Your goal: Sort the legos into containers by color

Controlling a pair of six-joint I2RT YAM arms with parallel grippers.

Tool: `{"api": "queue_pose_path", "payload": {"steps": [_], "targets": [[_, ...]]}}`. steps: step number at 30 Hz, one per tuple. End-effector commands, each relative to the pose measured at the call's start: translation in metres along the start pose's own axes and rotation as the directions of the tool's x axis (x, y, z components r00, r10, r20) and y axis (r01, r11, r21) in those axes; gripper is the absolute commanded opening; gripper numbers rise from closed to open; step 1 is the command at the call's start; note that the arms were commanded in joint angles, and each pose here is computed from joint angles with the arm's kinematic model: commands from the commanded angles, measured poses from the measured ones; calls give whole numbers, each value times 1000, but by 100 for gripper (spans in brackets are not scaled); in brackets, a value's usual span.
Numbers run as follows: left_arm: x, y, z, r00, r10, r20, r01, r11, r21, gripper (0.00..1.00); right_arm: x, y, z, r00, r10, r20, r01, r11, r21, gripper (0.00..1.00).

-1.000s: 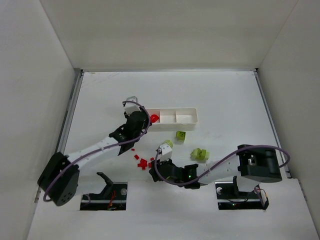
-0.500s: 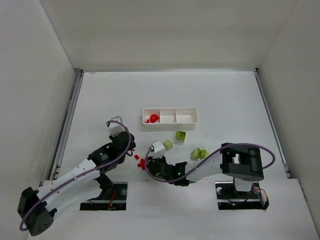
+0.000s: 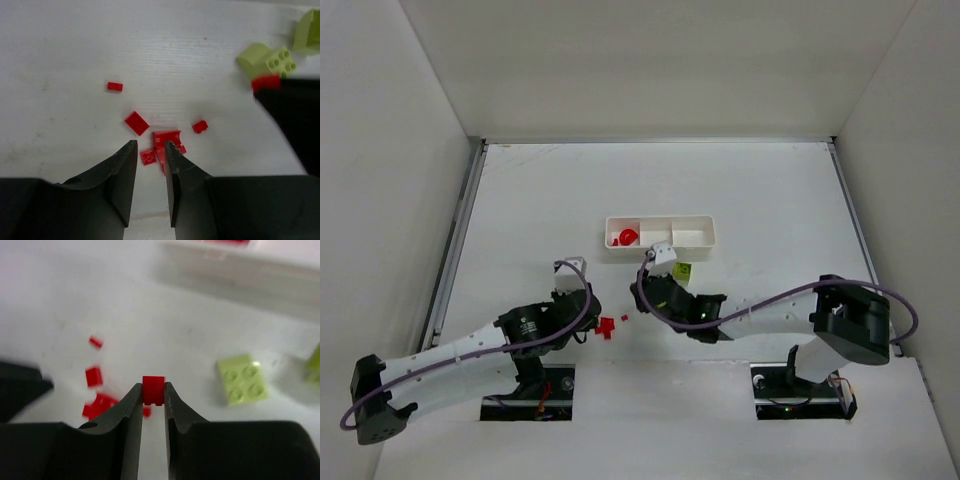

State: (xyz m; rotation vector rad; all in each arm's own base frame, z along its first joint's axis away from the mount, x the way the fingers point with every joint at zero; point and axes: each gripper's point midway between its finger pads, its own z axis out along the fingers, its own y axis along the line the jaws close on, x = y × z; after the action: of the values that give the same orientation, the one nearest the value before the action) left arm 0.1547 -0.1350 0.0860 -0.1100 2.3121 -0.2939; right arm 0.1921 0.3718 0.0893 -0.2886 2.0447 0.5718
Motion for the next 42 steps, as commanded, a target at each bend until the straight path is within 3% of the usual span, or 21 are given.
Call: {"api": "queue_pose_path", "payload": {"steps": [1,7,14,16,18,22,42], "targets": [[9,-17,-16,999,23,-44,-20,998,60,26,-61,-5,14,993,7,118,-6,1000,-12,20],[38,-27,-19,989,105,-100,-100,993,56,29,-111,-18,59,986,5,167,-6,1000,11,20],[59,-32,-17,987,113,-116,-111,993,29,40,-131,-22,101,986,-16,168,15,1000,10,22],[62,-30,-15,989,91,-121,-91,996,7,41,-136,-21,108,985,-13,170,11,1000,14,26],[66,-27,-12,989,89,-120,-90,996,-10,43,-139,-20,112,984,-9,179,7,1000,13,38],[72,-25,-8,989,76,-125,-80,996,-29,45,-144,-21,107,981,3,194,-5,1000,14,55],[90,-25,18,987,134,-85,-143,984,-106,34,-116,-61,42,972,122,200,-128,992,19,51]]}}
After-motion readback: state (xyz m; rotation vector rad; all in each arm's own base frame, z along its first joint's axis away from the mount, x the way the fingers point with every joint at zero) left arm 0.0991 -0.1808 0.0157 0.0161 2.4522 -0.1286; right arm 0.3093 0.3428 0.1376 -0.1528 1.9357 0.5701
